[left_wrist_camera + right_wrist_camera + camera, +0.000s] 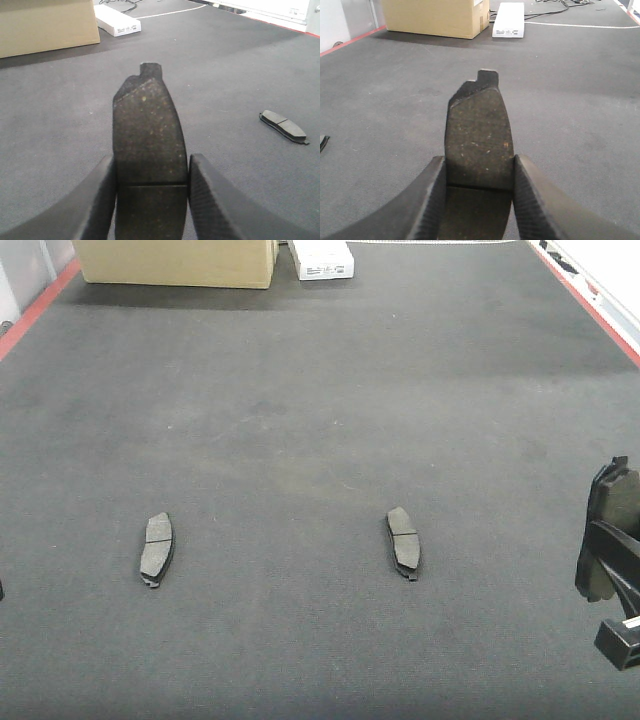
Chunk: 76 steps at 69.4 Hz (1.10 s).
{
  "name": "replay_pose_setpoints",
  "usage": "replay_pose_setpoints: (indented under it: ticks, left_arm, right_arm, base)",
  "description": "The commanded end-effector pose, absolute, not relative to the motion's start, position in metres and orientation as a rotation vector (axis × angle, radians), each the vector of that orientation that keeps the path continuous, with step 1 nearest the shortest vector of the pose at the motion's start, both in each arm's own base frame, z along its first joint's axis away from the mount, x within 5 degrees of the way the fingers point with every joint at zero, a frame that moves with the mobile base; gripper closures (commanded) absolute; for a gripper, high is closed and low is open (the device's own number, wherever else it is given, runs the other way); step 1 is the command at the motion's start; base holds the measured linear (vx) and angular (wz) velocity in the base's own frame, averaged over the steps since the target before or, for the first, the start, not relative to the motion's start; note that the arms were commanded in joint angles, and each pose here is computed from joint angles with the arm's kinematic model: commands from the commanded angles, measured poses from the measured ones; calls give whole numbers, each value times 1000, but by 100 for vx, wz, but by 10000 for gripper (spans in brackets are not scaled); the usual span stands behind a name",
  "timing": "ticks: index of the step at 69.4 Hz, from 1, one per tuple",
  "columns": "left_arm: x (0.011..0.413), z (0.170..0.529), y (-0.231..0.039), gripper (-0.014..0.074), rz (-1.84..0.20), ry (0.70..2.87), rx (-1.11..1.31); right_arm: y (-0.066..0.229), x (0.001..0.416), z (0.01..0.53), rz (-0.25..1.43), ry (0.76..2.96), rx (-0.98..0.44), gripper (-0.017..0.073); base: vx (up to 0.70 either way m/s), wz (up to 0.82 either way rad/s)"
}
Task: Move and align brake pads A on conveyor
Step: 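Turn the base to face the conveyor belt, pads held above it, then lower the left gripper's brake pad onto the belt beside the others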
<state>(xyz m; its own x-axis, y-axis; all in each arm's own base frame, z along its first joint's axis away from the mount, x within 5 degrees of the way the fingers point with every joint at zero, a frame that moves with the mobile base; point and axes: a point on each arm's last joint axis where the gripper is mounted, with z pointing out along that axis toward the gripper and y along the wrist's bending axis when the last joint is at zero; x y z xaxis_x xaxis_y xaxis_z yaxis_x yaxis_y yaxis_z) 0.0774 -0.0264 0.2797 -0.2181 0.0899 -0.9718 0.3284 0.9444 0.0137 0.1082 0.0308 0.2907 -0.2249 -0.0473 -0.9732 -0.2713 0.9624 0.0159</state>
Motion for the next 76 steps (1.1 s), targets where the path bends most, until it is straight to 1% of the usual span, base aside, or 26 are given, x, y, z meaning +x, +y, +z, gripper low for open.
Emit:
replay_pose_setpoints:
  ticks: [1,65,76]
  left_arm:
    - [79,297,-28,552,-251,1671,300]
    - [79,300,-29,552,-264,1641,291]
    - [91,303,-34,552,-259,1688,301]
  right_arm:
    - [31,110,311,212,1656,-221,552]
    - [31,110,311,212,1656,-221,552]
    - [31,110,311,212,1656,-221,552]
  base:
    - [3,-1]
    - [0,0]
    - [0,0]
